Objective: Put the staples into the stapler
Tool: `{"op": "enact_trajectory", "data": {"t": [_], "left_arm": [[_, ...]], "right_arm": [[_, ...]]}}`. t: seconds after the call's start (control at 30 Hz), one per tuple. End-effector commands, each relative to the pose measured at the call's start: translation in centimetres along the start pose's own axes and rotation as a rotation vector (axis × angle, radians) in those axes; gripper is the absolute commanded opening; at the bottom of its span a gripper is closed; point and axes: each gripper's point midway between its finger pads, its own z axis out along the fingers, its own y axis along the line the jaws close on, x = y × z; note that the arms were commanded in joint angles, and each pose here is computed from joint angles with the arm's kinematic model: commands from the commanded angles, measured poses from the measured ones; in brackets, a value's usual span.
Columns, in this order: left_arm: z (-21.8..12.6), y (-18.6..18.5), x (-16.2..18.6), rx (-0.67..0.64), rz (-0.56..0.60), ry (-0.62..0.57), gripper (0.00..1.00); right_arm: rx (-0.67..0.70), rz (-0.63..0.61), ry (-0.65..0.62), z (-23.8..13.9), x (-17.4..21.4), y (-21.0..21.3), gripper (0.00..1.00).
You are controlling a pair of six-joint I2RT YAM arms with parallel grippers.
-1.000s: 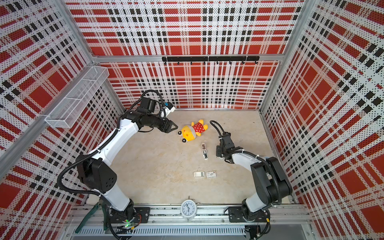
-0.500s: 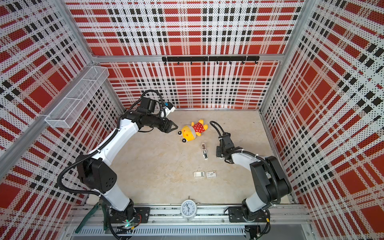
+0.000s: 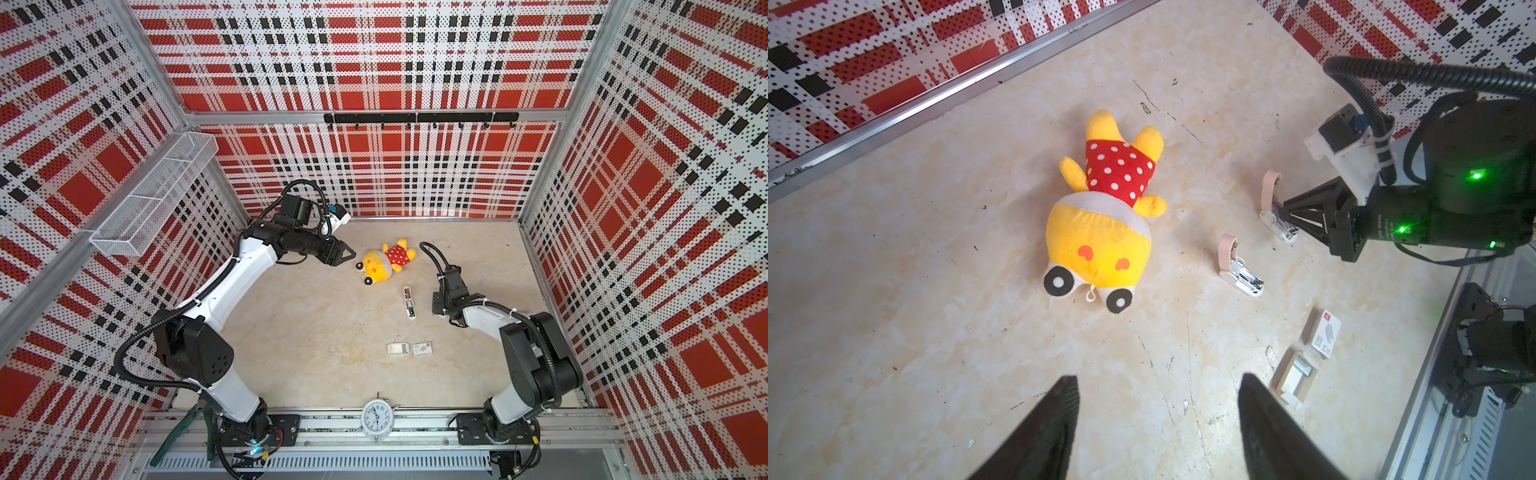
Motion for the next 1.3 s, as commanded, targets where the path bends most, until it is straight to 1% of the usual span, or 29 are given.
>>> {"op": "enact_trajectory", "data": {"t": [0.0,0.8,1.27], "left_arm": [[-0.43,-0.19,-0.56,-0.006,0.007,-0.012,0.64],[-0.27,-0.17,-0.25,-0.007,0.011,-0.003,0.65],[-0.31,-0.19,-0.24,-0.009,0.013,-0.003,0.65]], "right_arm": [[0.009,0.000,-0.017,0.34,-0.46,-0.25,0.16],[0.014,-0.001,-0.008,0.41,-0.22,-0.34,0.17],[0.016,-0.001,-0.009,0.40,-0.25,-0.38,0.19]]}}
